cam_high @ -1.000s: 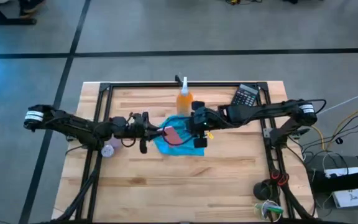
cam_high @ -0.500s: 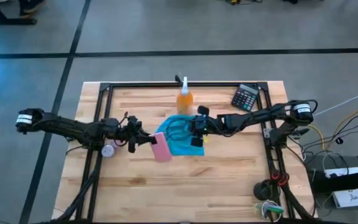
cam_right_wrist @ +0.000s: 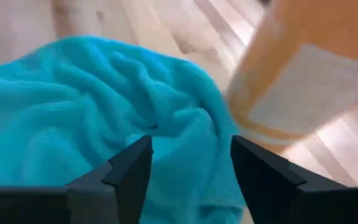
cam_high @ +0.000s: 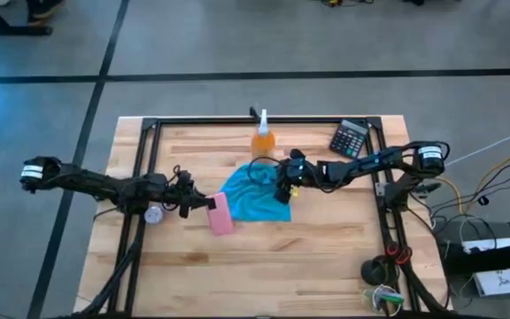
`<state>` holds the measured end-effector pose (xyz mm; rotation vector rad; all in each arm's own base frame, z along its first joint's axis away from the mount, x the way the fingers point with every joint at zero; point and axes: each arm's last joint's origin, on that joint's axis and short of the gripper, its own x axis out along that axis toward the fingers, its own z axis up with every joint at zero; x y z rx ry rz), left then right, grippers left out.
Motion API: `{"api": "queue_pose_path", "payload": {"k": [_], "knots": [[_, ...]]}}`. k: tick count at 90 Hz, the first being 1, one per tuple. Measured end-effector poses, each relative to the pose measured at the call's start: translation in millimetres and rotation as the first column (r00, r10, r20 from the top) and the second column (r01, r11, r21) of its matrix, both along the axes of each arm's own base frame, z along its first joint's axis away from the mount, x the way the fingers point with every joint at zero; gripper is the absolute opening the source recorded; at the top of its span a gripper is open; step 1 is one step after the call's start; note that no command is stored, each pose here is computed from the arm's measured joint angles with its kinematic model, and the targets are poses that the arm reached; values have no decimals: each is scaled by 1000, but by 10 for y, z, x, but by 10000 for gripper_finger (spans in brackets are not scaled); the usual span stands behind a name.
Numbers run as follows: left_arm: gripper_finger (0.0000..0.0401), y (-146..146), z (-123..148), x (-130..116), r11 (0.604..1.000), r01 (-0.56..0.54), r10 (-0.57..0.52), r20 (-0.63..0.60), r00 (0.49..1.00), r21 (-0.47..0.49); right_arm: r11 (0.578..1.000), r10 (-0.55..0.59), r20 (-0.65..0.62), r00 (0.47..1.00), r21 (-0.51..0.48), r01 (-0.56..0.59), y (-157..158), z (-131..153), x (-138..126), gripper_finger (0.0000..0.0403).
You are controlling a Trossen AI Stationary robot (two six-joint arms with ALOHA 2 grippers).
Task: Apply microfiber cloth
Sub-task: Wipe the back of the pink cellphone using microfiber cloth
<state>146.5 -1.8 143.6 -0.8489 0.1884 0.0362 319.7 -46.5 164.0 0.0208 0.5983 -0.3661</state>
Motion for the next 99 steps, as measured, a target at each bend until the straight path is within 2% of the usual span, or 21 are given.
{"api": "queue_pose_path", "payload": {"k": [19, 32, 46, 59, 65, 76, 88, 99], "knots": [[16, 5, 9, -4, 1000, -18, 18, 5, 1000, 14, 999, -13, -45, 999, 34, 15, -144, -359, 90, 244], [16, 5, -16, 1, 999, -25, 25, -18, 1000, -21, 1000, 1, -42, 999, 29, 0, -152, -584, 162, 237], [16, 8, -44, 15, 999, -32, 32, -46, 998, 13, 999, -10, -46, 999, 53, 12, -154, -760, 231, 175], [16, 20, -33, 50, 996, -65, 68, -58, 996, 57, 999, 33, -61, 998, 30, -31, -99, -766, 253, 58], [16, 21, -22, 63, 995, -69, 72, -57, 996, 66, 997, 81, -74, 994, -2, -82, -53, -695, 246, 17], [16, 21, -2, 76, 996, -73, 74, -35, 997, 45, 984, 170, -111, 979, -43, -175, 60, -438, 192, 11], [16, 20, -20, 79, 996, -72, 74, -50, 996, 46, 928, 298, -181, 937, -176, -329, 246, 153, 84, 5], [16, 26, -27, 83, 995, -89, 92, -53, 994, 51, 892, 272, -310, 911, -274, -360, 439, 692, -147, 2]]}}
